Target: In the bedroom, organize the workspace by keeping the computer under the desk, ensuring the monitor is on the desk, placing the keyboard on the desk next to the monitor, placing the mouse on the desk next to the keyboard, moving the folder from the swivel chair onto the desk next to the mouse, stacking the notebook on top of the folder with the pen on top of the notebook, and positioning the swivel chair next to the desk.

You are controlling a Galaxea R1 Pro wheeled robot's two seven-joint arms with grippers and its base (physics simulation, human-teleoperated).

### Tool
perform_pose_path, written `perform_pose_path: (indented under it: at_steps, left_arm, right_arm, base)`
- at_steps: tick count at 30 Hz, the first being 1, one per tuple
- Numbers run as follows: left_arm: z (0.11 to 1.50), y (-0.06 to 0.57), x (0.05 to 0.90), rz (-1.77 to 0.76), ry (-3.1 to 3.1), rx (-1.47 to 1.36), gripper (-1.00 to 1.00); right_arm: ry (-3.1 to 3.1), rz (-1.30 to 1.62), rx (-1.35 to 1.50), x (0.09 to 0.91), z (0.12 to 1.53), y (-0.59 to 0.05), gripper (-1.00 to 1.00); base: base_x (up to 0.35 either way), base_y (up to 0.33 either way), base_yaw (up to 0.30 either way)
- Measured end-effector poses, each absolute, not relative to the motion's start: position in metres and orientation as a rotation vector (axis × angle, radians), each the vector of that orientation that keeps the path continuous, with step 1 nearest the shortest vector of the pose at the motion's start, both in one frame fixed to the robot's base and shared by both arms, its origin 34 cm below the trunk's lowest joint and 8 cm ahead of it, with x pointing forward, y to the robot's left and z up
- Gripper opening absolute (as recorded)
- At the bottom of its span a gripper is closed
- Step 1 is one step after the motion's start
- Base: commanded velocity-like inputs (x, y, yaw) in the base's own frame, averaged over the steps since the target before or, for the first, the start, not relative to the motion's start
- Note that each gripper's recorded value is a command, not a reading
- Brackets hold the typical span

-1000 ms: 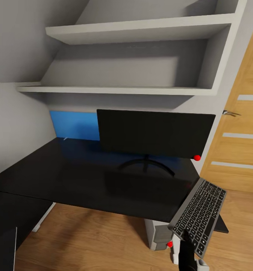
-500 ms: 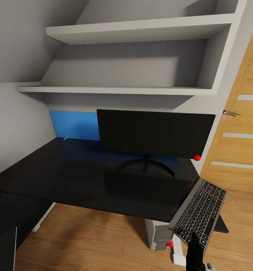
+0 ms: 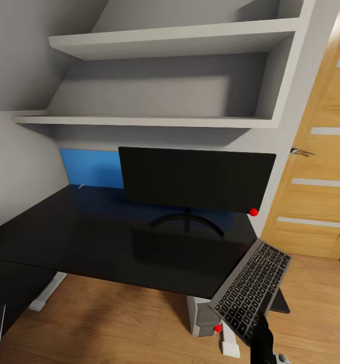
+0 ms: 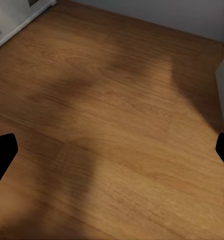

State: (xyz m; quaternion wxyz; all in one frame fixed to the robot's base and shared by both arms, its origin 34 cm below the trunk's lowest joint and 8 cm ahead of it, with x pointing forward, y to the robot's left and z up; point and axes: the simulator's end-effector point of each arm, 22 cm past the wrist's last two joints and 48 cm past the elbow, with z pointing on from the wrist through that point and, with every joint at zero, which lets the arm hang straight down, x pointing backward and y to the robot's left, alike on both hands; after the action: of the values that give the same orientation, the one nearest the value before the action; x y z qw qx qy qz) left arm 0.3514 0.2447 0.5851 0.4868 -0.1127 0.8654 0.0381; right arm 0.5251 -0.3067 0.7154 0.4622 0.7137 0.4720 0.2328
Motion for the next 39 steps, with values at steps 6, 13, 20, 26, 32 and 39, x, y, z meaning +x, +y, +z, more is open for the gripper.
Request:
perform_pose_path:
  at_steps: [6, 13, 20, 26, 32, 39]
  left_arm:
    - [0.585, 0.245, 0.351, 0.094, 2.105, -0.274, 1.00]
    - [0.585, 0.245, 0.351, 0.094, 2.105, -0.274, 1.00]
    - [0.585, 0.245, 0.351, 0.094, 2.105, -0.274, 1.00]
    - [0.585, 0.245, 0.351, 0.094, 2.105, -0.275, 1.00]
    - [0.585, 0.245, 0.351, 0.094, 2.105, -0.276, 1.00]
    - [0.585, 0.245, 0.351, 0.094, 2.105, -0.276, 1.00]
  right_arm:
    - [1.162, 0.572, 1.755, 0.525, 0.715, -0.307, 1.00]
    - [1.162, 0.572, 1.755, 0.525, 0.715, -0.307, 1.00]
    - [1.162, 0.572, 1.754, 0.525, 0.715, -0.307, 1.00]
    - [1.159, 0.570, 1.752, 0.525, 0.716, -0.308, 1.00]
    - [1.146, 0.550, 1.743, 0.524, 0.718, -0.323, 1.00]
    - [1.097, 0.508, 1.727, 0.521, 0.727, -0.361, 1.00]
  base:
    - [0.000, -0.059, 0.000]
    - [0.000, -0.010, 0.000]
    - [0.000, -0.001, 0.000]
    - [0.000, 0.000, 0.000]
    - [0.000, 0.000, 0.000]
    - [0.000, 0.000, 0.000]
